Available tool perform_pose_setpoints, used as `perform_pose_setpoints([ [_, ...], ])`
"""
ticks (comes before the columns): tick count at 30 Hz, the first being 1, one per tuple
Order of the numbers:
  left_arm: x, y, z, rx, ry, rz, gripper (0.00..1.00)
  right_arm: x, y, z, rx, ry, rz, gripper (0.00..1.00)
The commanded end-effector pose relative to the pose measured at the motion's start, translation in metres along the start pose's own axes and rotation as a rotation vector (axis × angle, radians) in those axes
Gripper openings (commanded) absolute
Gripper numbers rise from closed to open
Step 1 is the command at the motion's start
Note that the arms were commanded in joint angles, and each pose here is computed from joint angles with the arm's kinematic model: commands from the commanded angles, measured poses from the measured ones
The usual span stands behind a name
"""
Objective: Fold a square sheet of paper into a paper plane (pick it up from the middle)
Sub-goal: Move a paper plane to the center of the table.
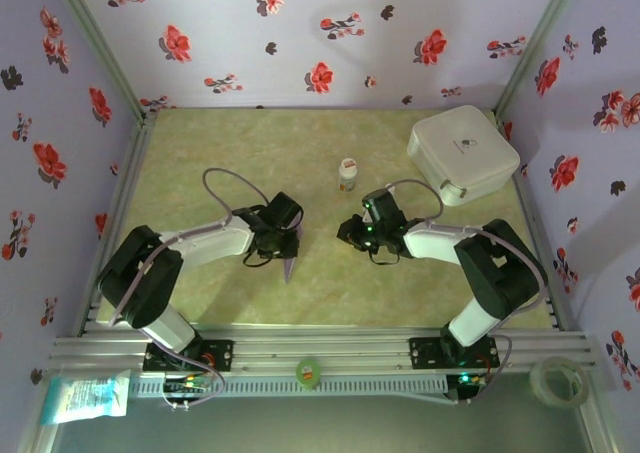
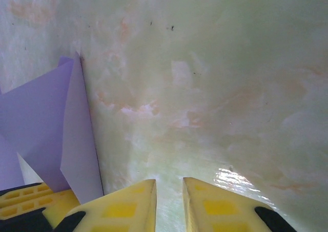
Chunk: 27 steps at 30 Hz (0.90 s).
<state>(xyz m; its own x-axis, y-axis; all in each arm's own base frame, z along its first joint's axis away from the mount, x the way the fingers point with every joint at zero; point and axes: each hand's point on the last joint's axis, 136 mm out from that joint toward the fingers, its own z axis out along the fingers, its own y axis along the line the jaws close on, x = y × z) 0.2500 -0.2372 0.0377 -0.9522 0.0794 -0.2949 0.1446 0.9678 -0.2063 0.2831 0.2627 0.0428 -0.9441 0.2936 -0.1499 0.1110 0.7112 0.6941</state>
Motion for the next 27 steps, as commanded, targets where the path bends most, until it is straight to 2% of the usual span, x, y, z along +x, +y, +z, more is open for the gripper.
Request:
perform_pose_setpoints([
  [1,-0.001,-0.009,0.003,0.013,0.011,0.027,0.16,-0.001,0.01,0.002,-0.02,0.005,-0.014,0.2],
  [27,0.007,-0.005,0.02,-0.067,0.036,0.034,0.16,-0.001,0.008,0.002,-0.016,0.003,-0.017,0.2],
])
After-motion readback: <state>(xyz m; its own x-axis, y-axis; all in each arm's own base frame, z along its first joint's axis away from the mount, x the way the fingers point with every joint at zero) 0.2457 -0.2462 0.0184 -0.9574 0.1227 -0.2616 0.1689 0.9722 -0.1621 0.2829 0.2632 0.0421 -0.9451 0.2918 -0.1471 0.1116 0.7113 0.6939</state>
